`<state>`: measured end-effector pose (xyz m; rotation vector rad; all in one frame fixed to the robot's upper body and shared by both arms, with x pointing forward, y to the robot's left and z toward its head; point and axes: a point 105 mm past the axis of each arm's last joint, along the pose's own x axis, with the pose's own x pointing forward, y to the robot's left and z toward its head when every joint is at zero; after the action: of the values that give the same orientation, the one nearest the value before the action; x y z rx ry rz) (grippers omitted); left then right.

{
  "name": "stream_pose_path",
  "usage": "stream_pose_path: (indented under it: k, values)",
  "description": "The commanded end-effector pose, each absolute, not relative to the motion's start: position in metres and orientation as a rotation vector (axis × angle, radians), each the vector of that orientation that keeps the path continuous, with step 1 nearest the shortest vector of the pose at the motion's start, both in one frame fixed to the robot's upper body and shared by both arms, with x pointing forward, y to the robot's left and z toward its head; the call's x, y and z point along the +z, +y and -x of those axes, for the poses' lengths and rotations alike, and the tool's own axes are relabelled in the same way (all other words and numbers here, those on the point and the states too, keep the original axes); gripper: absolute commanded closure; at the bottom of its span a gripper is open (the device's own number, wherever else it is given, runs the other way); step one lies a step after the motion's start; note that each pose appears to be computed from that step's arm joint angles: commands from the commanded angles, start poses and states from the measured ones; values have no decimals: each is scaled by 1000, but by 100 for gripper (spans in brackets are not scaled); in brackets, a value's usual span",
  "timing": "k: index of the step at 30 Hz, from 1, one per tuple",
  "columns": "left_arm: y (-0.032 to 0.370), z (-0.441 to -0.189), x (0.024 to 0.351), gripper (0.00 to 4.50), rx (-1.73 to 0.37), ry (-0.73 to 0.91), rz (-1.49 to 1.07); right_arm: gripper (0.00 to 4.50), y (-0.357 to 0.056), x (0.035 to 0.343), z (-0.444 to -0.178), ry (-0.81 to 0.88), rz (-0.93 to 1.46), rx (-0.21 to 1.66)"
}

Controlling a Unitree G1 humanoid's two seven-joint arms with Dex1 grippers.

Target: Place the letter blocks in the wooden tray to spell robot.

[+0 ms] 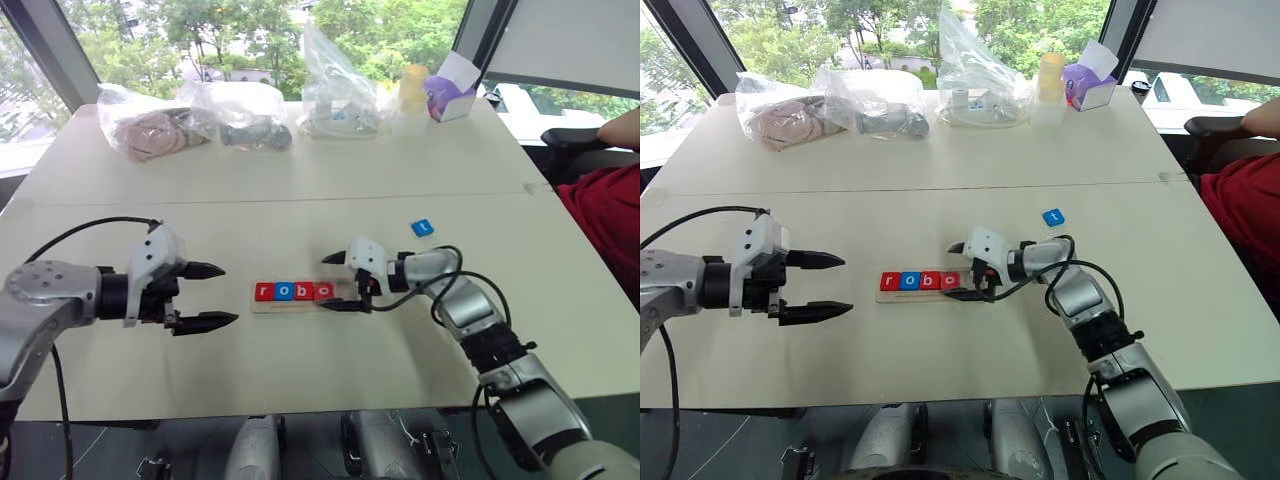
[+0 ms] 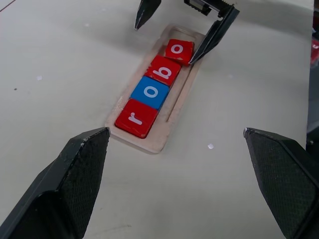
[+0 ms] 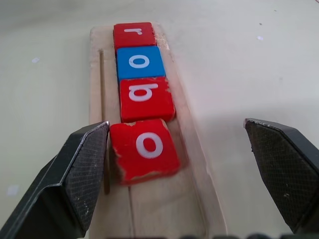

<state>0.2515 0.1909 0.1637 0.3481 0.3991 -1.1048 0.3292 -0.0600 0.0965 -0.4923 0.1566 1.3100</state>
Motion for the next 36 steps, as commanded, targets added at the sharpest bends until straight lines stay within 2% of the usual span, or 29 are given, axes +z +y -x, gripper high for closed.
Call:
stream_pose_path:
  k: [1, 14, 19, 21, 23, 26, 29, 36]
  values:
    - [188, -256, 168, 0, -1110, 369, -379, 4, -56, 105, -329, 106, 495, 1298]
    - [185, -258, 167, 0, -1119, 363, -383, 4, -45, 112, -338, 51, 515, 1280]
    - [186, -257, 170, 0, -1116, 353, -382, 4, -57, 138, -331, -7, 421, 1282]
    - [183, -257, 177, 0, -1116, 321, -363, 4, -75, 160, -339, -33, 332, 1173]
    - [177, -260, 187, 0, -1119, 269, -339, 4, -106, 182, -355, -44, 214, 970]
    - [168, -266, 195, 0, -1121, 211, -319, 4, -138, 188, -368, -21, 141, 746]
    - [152, -281, 202, 0, -1142, 143, -260, 4, -169, 171, -381, 50, 163, 484]
    - [127, -319, 201, 0, -1153, 74, -237, 4, -194, 127, -398, 197, 229, 290]
